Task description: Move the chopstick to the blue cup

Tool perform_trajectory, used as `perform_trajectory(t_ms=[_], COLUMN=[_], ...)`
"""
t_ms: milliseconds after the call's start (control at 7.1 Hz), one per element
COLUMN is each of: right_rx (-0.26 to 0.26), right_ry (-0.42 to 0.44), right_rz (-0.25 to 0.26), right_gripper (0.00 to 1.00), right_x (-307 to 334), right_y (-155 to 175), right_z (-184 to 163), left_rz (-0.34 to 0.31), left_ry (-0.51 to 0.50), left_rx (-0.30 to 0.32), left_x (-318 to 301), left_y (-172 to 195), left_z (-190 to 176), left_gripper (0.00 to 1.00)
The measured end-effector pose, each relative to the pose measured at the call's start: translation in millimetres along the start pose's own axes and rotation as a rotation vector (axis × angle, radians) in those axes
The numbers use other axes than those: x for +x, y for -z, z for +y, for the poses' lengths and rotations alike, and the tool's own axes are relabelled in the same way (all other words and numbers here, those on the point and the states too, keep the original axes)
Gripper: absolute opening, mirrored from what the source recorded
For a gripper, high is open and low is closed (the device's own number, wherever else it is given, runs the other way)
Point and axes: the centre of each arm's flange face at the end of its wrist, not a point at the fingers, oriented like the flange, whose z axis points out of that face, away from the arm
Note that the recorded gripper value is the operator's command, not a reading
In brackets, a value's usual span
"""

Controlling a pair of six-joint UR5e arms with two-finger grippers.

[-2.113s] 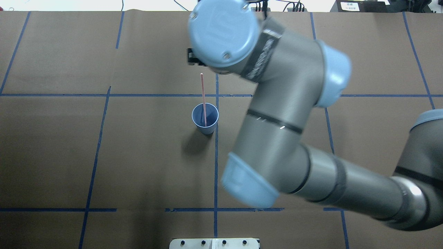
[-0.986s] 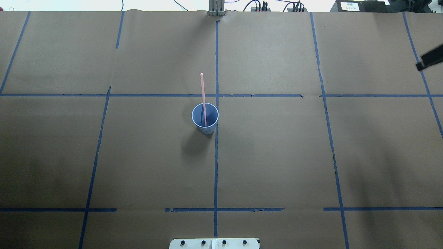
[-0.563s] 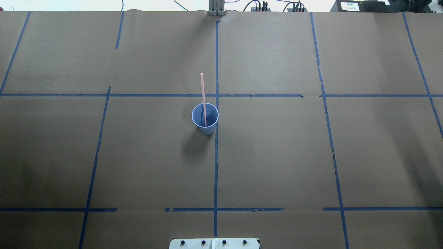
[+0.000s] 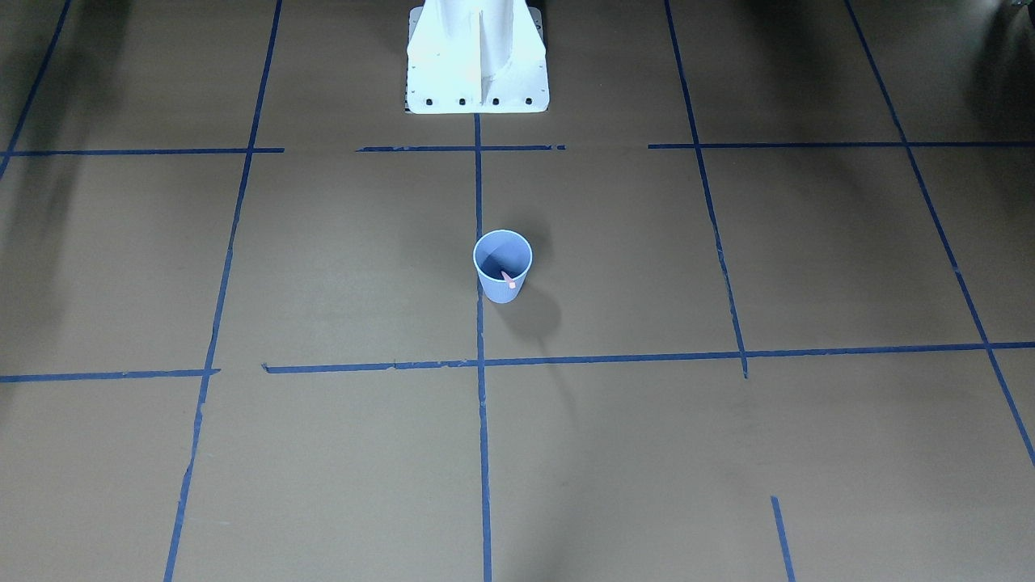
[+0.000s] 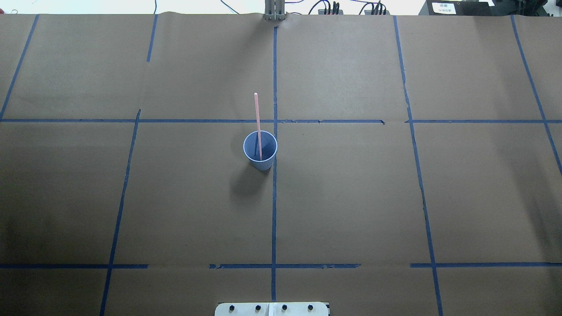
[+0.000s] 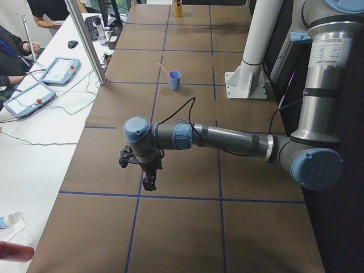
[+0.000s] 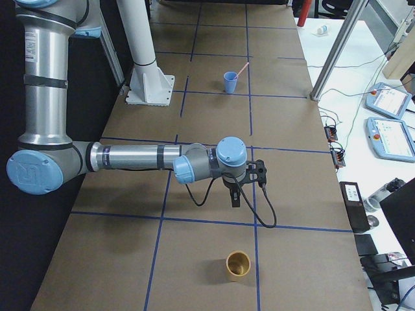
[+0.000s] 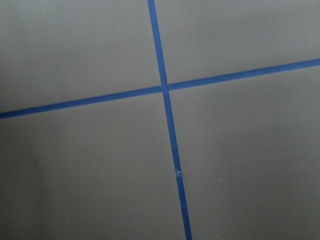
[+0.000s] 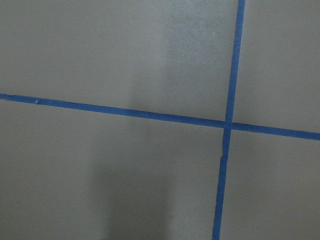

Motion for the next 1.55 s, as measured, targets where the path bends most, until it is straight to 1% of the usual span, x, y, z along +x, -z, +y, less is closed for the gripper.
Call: perform_trajectory(t_ms=[141,423,563,845,986,1549], right_rx=[-0.005,-0.046,-0.058,-0.068,-0.072,-0.081], right_ry=[-0.05,-0.123,-0.135,-0.143,-0.148,-0.16], right_rz=[-0.004,0.008,0.013,0.017,0.018,0.035], right_gripper=[1.0,1.0,1.0,1.0,1.0,1.0], right_x=[6.8,17.0,22.5,27.8,30.4,39.4], right_y=[10.1,12.1,9.2,6.0,4.1,-1.9], right_z=[1.7,11.4,17.3,21.9,22.6,22.9], left_rz=[0.005,0.009,0.018,0.068,0.082,0.088], left_ry=[0.006,0.022,0.042,0.093,0.105,0.102], left_rx=[-0.005,-0.016,-0.01,0.015,0.021,0.037], left_x=[-7.9,-19.6,-29.2,-49.8,-54.5,-58.0], left_y=[-8.9,-19.2,-17.8,-12.5,-13.2,-14.4], left_z=[-0.2,3.2,10.0,29.1,33.7,34.4], left_gripper=[1.0,1.0,1.0,1.0,1.0,1.0])
